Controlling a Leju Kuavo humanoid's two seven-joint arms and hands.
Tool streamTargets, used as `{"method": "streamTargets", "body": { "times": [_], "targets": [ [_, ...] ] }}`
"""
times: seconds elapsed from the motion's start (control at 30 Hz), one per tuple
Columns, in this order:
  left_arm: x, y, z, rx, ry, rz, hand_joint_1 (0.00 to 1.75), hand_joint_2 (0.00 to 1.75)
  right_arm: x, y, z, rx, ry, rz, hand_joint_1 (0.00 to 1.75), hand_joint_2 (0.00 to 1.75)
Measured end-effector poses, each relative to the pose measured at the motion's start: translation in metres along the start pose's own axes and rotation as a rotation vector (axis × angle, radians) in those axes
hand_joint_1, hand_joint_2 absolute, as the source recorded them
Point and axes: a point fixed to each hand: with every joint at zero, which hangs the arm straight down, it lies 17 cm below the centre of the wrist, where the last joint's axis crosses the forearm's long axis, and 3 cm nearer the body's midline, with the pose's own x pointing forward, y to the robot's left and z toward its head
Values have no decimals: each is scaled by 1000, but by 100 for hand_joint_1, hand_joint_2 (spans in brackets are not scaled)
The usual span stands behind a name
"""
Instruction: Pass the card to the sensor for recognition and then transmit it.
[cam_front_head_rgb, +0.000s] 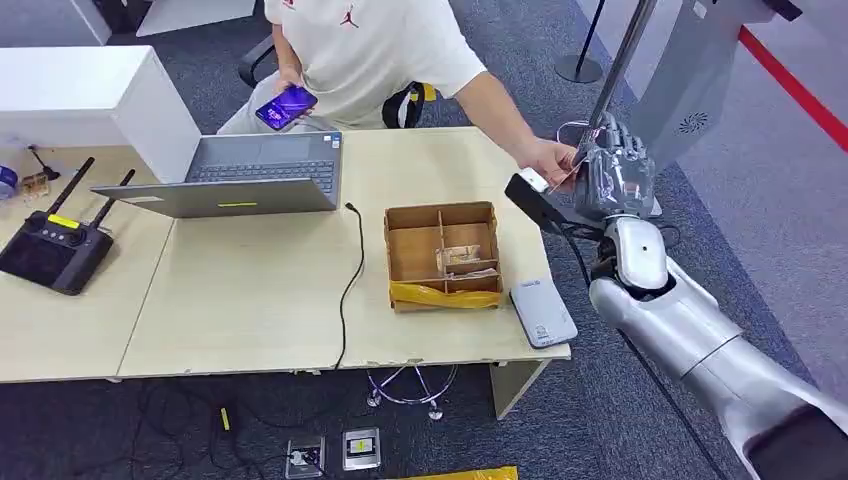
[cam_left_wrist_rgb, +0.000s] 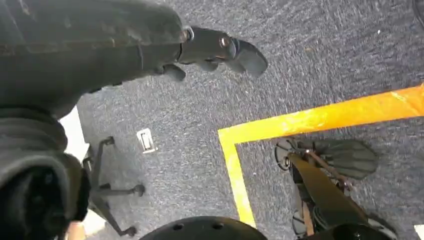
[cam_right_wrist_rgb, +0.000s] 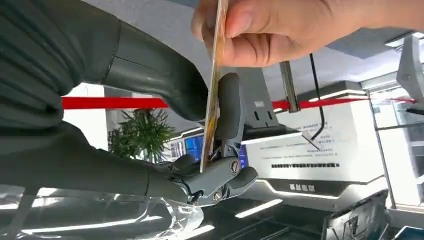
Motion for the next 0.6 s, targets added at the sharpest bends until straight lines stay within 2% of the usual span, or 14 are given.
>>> {"method": "streamTargets", "body": {
  "times": [0.13,0.17,0.2,0.6],
  "targets": [
    [-2,-1,0,-5,12,-22,0,0,-5,2,-3,4,8,19,175,175],
    [-2,-1,0,-5,12,-23,0,0,-6,3,-3,6,10,22,5,175],
    [-2,-1,0,-5,12,-25,0,0,-7,4,-3,8,13,24,0,175],
    [0,-5,-1,-16,13,-54,0,0,-10,1,-2,-46,11,9,0,175]
  ]
}}
